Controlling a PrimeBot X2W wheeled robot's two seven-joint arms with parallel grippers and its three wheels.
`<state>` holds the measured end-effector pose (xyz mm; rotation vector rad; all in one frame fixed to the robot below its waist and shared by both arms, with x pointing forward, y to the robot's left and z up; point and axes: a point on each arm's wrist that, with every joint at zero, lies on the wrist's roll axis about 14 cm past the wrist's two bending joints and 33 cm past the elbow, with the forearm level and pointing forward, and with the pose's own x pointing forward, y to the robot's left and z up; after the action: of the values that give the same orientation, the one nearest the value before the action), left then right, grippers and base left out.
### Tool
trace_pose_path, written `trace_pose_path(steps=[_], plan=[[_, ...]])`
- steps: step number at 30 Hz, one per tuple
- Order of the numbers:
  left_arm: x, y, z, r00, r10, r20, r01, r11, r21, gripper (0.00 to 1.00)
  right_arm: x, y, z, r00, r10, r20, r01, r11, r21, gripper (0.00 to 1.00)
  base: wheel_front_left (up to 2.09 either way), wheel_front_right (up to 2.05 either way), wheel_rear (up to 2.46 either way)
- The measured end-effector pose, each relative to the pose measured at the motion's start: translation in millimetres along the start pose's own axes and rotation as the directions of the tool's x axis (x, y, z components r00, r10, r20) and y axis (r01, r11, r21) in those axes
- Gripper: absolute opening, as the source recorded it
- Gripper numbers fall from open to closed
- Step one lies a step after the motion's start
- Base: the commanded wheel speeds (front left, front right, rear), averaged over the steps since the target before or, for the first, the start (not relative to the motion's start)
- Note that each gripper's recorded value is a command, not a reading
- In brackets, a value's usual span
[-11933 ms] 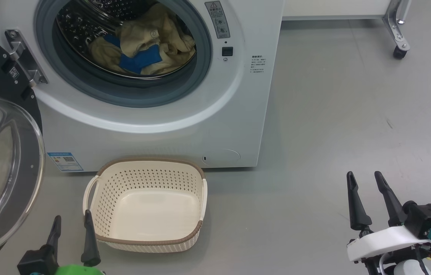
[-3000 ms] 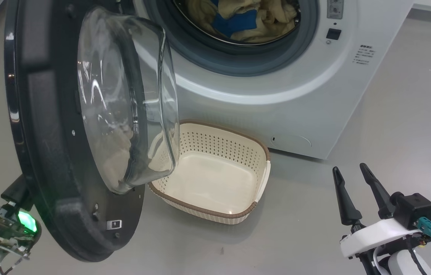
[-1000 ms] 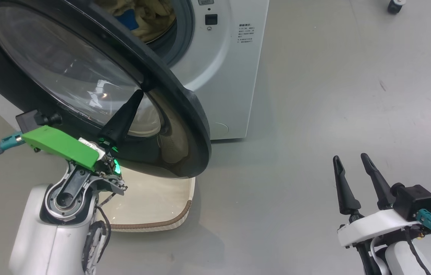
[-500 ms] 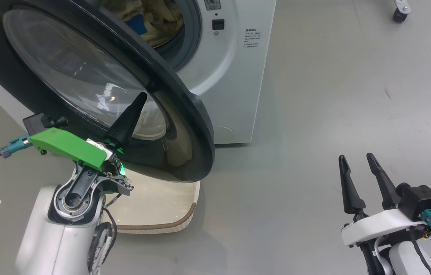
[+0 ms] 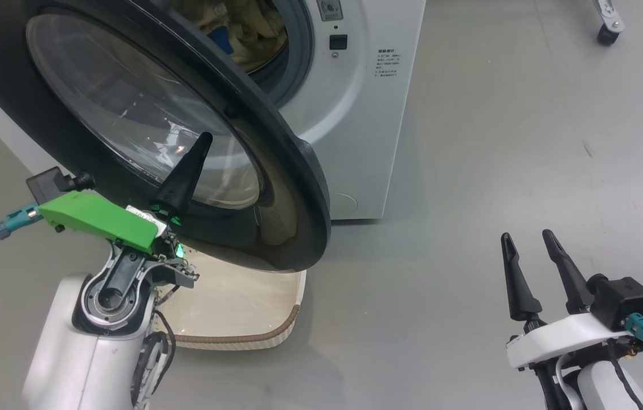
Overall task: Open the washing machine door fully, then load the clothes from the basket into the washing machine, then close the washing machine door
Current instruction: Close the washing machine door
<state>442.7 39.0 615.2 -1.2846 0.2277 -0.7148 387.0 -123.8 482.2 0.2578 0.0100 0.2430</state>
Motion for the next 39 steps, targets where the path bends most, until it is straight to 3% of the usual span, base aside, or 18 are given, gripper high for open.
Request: trace_pose_path(steps=[5,8,9,12,18,23,28,29,30,36,39], plan=[[-4.8,-2.2,3.2,1.0,0.013,0.018,-0.014,0.997,0.072,0.01,-3.1,-1.8,0.5,1.0,-0.008,0.001,0.008,1.0,-0.001,1.0,0.0,0.0,0.0],[-14.4,2.1,5.2,0.998,0.037,0.048,-0.043,0.993,0.108,0.43,-5.1,-2.9,1.5,1.0,-0.012,0.003,0.012,1.0,-0.002,1.0,0.0,0.0,0.0],[-19.1,6.2,6.7,0.996,0.057,0.063,-0.065,0.989,0.134,0.49,-5.4,-2.7,2.2,1.0,-0.012,0.005,0.012,1.0,-0.003,1.0,0.0,0.0,0.0],[-35.6,21.3,10.2,0.988,0.121,0.101,-0.141,0.966,0.218,1.0,-7.1,-2.1,3.7,1.0,-0.011,0.009,0.011,1.0,-0.004,1.0,0.0,0.0,0.0],[-64.4,39.4,13.8,0.964,0.196,0.178,-0.249,0.898,0.363,1.0,-8.6,3.8,6.1,1.0,0.005,0.015,-0.005,1.0,-0.006,1.0,0.0,0.0,0.0],[-99.5,65.3,14.7,0.931,0.282,0.232,-0.36,0.809,0.465,1.0,-7.3,11.5,9.1,0.999,0.029,0.024,-0.029,1.0,-0.008,1.0,0.0,0.0,0.0],[-135.4,90.1,15.3,0.895,0.353,0.273,-0.445,0.665,0.6,1.0,-7.0,18.5,12.1,0.998,0.05,0.033,-0.05,0.999,-0.011,1.0,0.0,0.0,0.0],[-150.7,99.2,17.0,0.878,0.374,0.299,-0.476,0.618,0.626,1.0,-7.5,21.4,13.2,0.998,0.057,0.036,-0.057,0.998,-0.011,1.0,0.0,0.0,0.0],[-155.7,101.9,16.4,0.873,0.378,0.308,-0.484,0.601,0.636,1.0,-7.8,21.8,14.0,0.998,0.057,0.039,-0.057,0.998,-0.011,1.0,0.0,0.0,0.0],[-168.5,102.5,24.1,0.846,0.34,0.41,-0.533,0.555,0.638,1.0,-11.9,22.5,16.5,0.998,0.052,0.048,-0.051,0.999,-0.007,1.0,0.0,0.0,0.0],[-175.6,110.3,23.1,0.828,0.37,0.422,-0.561,0.534,0.633,1.0,-15.7,19.1,16.9,0.998,0.038,0.049,-0.038,0.999,-0.006,1.0,0.0,0.0,0.0]])
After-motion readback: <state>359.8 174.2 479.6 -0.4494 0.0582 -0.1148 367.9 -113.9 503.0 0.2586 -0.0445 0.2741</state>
